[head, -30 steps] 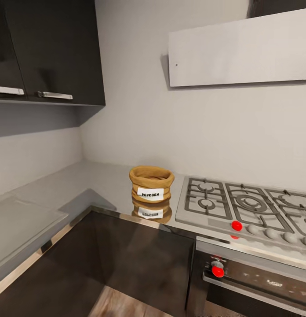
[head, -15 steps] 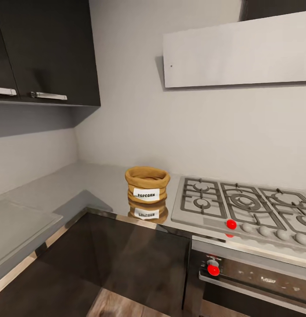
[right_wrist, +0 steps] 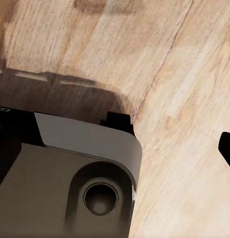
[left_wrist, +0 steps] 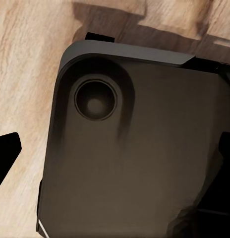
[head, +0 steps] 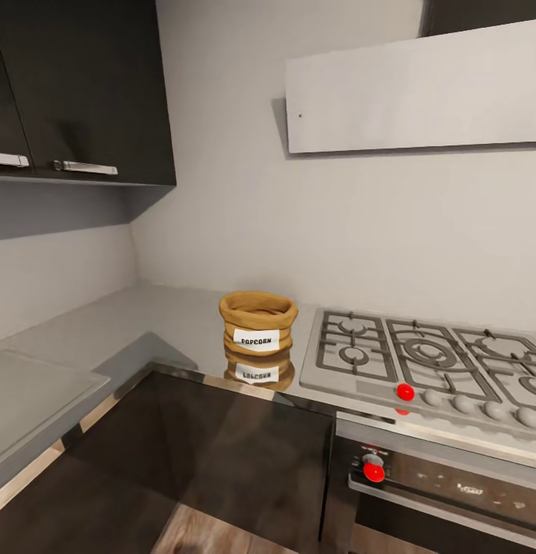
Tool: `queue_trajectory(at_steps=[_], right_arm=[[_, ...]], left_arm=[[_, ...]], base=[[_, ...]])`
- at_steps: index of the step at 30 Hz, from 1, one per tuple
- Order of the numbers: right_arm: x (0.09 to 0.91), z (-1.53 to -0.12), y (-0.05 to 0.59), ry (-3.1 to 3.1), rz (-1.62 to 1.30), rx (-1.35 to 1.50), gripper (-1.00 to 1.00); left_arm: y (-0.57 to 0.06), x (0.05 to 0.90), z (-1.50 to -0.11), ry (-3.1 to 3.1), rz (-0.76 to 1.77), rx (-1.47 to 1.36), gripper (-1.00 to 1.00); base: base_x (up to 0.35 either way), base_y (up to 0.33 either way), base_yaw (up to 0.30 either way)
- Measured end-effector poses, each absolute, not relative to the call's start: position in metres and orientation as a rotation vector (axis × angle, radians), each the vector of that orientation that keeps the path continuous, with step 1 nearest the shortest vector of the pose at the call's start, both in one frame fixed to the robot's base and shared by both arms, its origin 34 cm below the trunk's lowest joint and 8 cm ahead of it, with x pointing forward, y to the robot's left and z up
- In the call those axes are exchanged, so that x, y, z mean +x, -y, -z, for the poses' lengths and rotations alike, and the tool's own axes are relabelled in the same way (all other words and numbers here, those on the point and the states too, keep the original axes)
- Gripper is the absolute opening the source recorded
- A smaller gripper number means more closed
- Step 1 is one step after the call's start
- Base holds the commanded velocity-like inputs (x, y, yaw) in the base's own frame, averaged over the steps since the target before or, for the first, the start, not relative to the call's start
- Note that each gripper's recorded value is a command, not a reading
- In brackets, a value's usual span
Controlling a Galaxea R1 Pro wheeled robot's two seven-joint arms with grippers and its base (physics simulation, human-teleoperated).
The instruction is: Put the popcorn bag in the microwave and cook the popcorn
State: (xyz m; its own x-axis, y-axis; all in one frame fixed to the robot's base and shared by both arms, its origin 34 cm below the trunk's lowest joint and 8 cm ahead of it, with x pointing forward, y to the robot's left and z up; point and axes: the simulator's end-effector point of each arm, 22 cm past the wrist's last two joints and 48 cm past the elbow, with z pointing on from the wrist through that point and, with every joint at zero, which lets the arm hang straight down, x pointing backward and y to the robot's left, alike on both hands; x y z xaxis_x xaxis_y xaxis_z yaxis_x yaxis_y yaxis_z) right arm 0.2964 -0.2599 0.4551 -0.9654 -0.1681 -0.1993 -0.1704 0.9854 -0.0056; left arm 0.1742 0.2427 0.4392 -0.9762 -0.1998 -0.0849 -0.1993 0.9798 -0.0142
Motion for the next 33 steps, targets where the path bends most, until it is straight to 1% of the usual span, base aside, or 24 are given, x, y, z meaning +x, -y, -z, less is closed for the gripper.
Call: queue_trajectory(at_steps=[33], right_arm=[[0.297, -0.486, 0.26, -2.931, -0.017, -0.252, 1.0]], left_arm=[[-0.241, 0.175, -0.47, -3.041, 0.013, -0.305, 1.0]], base=[[0.0, 0.0, 0.0]])
